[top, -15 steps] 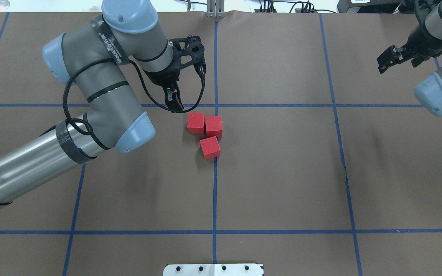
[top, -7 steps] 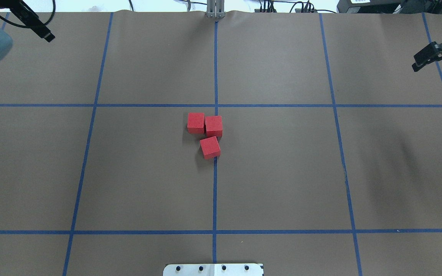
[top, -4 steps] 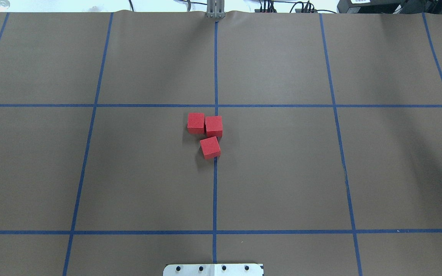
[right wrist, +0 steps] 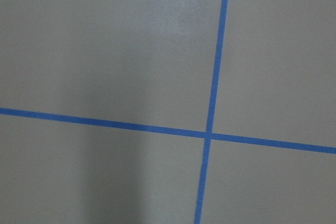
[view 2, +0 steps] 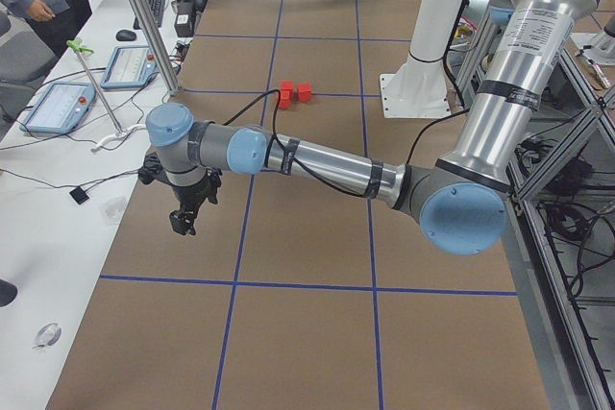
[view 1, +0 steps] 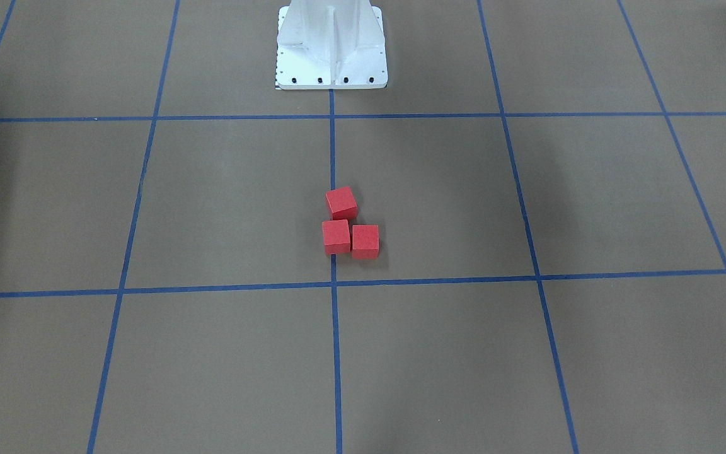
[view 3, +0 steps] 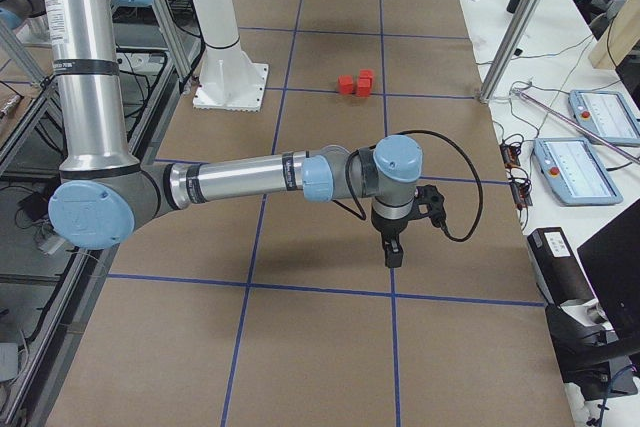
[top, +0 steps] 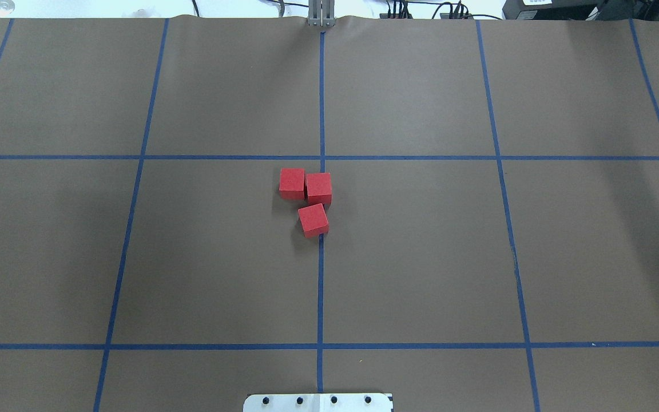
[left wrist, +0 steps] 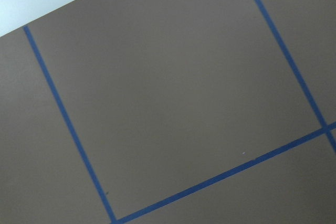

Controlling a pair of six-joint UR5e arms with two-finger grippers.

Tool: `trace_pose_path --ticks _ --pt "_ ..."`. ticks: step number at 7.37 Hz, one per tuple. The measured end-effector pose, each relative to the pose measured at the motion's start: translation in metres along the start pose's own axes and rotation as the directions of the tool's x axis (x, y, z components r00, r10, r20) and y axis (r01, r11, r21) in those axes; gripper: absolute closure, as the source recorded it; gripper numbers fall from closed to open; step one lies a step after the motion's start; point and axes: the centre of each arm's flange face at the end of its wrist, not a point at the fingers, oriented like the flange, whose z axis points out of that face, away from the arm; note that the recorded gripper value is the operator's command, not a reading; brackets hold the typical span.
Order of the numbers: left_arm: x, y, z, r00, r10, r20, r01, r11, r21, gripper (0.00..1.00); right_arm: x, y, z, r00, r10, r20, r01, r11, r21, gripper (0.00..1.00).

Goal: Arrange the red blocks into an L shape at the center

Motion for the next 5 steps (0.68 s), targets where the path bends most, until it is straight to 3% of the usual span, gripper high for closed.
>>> trace_pose_path --ticks 3,5 --pt "-0.036 0.051 0.015 0.997 -0.076 0.0 0.076 0.997 -0.023 0.0 0.02 0.031 0.017 1.0 0.012 -0.003 -0.013 0.999 -0.032 0.0" --pt "-0.025 0.06 0.006 0.999 -0.051 0.009 0.051 0.999 0.001 0.0 0.021 0.038 0.018 1.0 0.021 -0.003 -0.021 0.999 -0.035 0.0"
